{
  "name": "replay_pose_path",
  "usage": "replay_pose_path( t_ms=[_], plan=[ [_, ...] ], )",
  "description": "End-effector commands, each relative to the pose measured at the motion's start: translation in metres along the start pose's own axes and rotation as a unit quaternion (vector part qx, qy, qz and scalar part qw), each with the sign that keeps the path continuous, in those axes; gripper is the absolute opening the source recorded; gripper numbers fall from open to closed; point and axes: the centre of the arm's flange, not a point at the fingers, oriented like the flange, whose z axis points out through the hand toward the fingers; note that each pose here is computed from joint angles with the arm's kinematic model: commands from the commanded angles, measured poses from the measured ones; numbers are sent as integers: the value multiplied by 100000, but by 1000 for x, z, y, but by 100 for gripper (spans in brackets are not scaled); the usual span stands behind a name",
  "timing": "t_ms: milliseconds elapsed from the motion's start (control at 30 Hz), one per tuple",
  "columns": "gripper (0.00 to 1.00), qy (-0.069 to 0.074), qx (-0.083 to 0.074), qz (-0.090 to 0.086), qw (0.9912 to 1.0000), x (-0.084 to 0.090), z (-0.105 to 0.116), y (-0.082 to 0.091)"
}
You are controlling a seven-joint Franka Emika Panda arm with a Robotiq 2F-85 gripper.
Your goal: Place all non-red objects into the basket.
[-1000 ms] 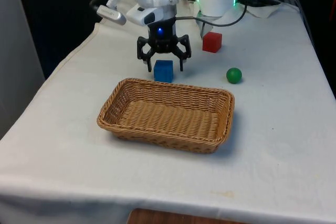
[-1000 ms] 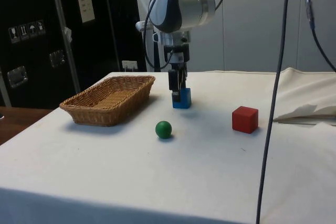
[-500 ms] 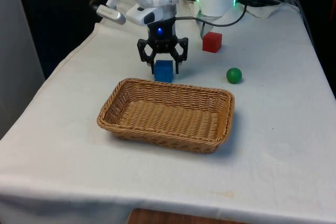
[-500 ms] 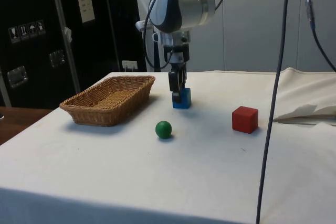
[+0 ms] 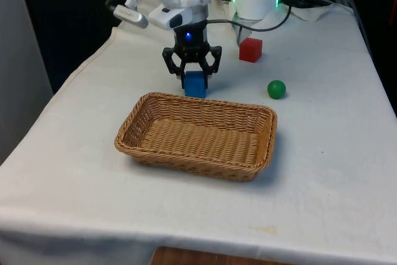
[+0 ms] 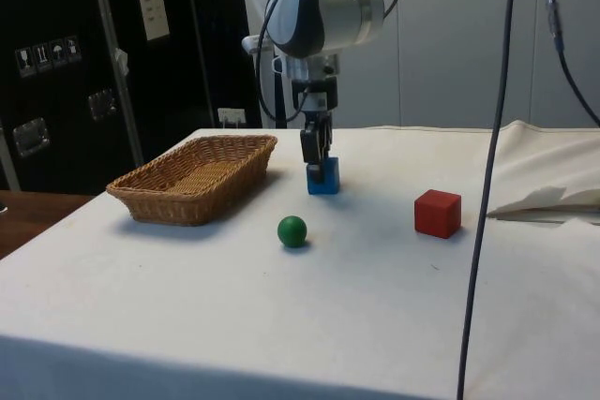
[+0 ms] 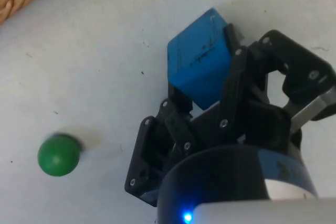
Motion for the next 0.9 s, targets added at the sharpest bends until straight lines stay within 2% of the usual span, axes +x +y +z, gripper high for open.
replay_pose_path(
  t_ms=[0,300,333,367,433,600,633,667,867],
  plan=[
    [0,317,-162,339,99999,0,-8,2],
    [0,1415,619,2080,99966,2,-38,7],
    [0,1922,1143,1791,99959,3,-38,6],
    [0,1588,590,2297,99959,3,-42,8],
    [0,1717,554,2621,99949,4,-47,9],
    [0,2526,74,3544,99905,9,-63,10],
    [0,3025,477,3367,99896,10,-63,9],
    [0,2701,-19,3713,99895,10,-65,11],
    [0,3830,-470,4433,99827,13,-81,13]
  ],
)
